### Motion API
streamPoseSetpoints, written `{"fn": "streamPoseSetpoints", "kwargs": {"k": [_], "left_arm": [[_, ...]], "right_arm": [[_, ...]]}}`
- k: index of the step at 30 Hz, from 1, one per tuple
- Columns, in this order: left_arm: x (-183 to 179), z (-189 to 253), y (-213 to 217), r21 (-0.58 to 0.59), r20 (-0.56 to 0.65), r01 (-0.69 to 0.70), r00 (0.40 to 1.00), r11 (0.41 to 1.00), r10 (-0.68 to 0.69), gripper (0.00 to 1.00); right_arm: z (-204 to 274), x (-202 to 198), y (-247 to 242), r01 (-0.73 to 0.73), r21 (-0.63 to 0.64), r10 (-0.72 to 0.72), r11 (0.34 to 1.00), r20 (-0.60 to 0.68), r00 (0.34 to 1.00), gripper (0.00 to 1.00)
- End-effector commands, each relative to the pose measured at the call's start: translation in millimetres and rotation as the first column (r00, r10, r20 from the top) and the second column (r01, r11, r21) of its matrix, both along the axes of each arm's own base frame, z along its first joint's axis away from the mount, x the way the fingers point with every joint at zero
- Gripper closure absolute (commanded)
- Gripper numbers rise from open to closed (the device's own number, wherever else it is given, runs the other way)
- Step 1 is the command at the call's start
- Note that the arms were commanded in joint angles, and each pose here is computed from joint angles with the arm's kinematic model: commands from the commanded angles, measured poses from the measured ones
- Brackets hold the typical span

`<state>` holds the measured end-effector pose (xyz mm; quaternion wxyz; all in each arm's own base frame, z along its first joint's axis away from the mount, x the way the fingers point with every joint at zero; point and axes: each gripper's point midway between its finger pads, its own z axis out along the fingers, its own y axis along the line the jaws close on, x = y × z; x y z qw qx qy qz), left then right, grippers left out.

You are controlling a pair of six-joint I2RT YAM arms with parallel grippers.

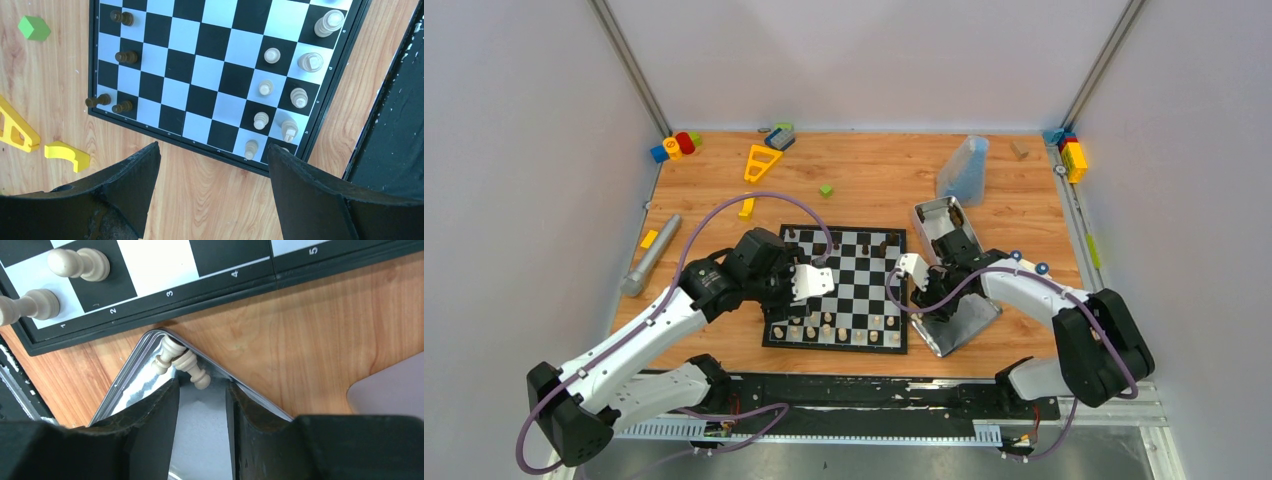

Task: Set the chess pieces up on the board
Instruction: Pick up the chess piece from the storage box.

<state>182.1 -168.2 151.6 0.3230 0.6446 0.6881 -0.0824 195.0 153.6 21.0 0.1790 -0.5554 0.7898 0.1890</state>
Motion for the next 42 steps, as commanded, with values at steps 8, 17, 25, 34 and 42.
{"fn": "streamPoseSetpoints", "kwargs": {"k": [8,17,25,34,42], "left_arm": [[13,17,-6,-0.034,0.064,-0.003,0.998,0.999,0.005,0.14],[13,16,-3,-0.021,0.074,0.001,0.997,1.0,0.0,0.14],[18,18,-8,-0.023,0.088,0.019,0.996,1.0,-0.017,0.14],[28,29,-33,-0.11,0.091,0.041,0.995,0.993,-0.032,0.15],[42,51,-62,-0.236,0.056,0.014,0.998,0.972,-0.001,0.18]], "right_arm": [[-4,9,16,-0.065,0.004,0.064,0.998,0.038,0.997,0.62],[-4,6,16,-0.065,-0.008,0.065,0.998,0.027,0.998,0.78],[4,4,5,-0.056,-0.047,0.058,0.997,0.05,0.997,0.96],[28,4,-4,-0.029,-0.053,0.034,0.998,0.092,0.995,1.0],[73,21,13,-0.022,-0.047,0.026,0.999,0.095,0.995,1.0]]}}
